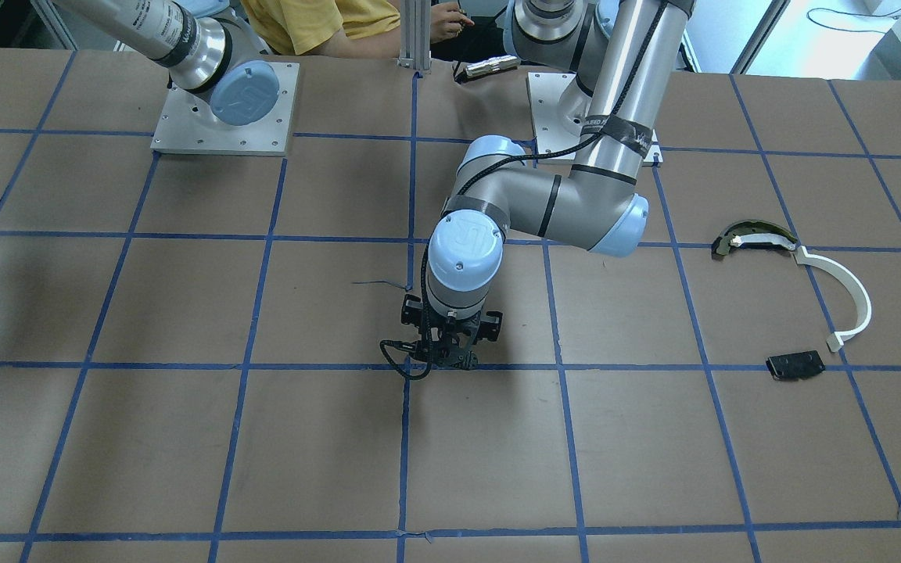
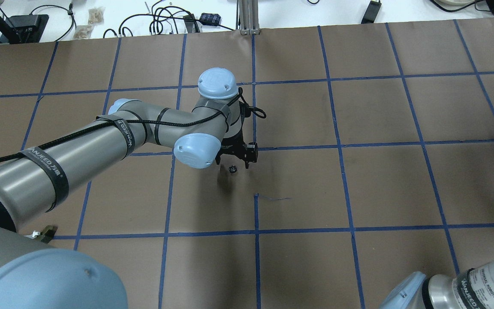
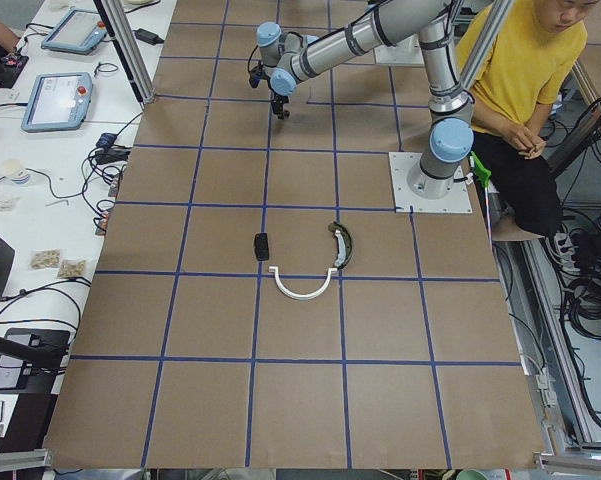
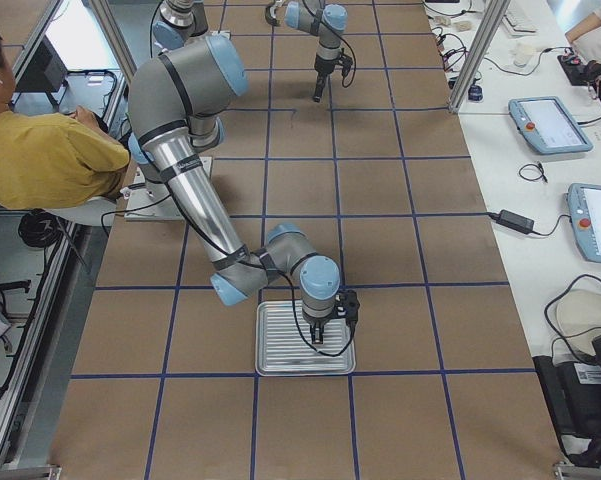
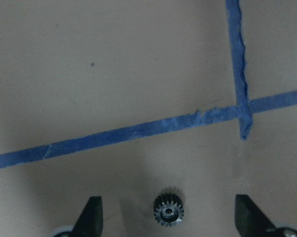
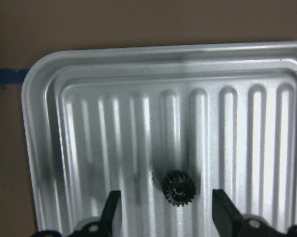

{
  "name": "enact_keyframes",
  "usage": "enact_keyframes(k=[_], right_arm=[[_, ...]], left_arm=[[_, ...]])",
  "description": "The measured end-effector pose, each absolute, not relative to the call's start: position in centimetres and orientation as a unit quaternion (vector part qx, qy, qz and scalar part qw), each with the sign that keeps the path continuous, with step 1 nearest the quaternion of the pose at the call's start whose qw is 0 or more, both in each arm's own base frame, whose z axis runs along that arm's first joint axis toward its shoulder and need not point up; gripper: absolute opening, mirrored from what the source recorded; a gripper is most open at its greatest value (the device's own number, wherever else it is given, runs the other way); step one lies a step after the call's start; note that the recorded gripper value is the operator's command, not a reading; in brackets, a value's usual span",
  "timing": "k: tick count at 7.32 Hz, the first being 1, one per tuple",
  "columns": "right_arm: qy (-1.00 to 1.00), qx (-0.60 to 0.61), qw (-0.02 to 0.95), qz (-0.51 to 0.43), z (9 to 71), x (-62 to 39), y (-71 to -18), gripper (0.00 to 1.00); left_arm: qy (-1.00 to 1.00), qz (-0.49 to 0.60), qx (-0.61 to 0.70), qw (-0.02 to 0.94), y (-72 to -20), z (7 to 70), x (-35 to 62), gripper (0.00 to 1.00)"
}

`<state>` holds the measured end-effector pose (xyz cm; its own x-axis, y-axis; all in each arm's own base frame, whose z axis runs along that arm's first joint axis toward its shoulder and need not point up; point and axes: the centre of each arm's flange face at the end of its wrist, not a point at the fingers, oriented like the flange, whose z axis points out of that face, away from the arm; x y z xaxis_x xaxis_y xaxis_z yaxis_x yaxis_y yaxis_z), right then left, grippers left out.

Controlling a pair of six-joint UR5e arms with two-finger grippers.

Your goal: Place bearing gear from tray to pile

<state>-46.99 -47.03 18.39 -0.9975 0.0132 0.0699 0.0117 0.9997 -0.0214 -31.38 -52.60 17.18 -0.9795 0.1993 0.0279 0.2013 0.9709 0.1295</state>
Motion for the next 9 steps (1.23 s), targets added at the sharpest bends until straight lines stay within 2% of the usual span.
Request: enact_keyframes(k=[2, 3, 4, 6, 9], right_arm=[[-0.999, 0.012, 0.038, 0.013, 18.3, -47.3, -47.2, 0.56], [-0.999, 0.026, 0.04, 0.014, 18.3, -47.4, -47.3, 0.53], [-0.998, 0.036, 0.04, 0.014, 18.3, -47.4, -47.3, 0.42], [-0.998, 0.042, 0.04, 0.014, 18.3, -47.4, -47.3, 0.37], [-0.998, 0.05, 0.04, 0.013, 18.0, -47.5, -47.4, 0.11]], left_arm=[[-0.992, -0.07, -0.101, 0.005, -52.5, 17.0, -31.3, 0.59], [-0.992, -0.073, -0.1, 0.004, -52.3, 16.8, -31.3, 0.43], [-0.992, -0.075, -0.1, 0.004, -52.2, 16.7, -31.3, 0.01], [-0.992, -0.074, -0.1, 0.004, -52.1, 17.1, -31.2, 0.0], [-0.993, -0.061, -0.097, 0.005, -52.8, 18.7, -30.8, 0.0]])
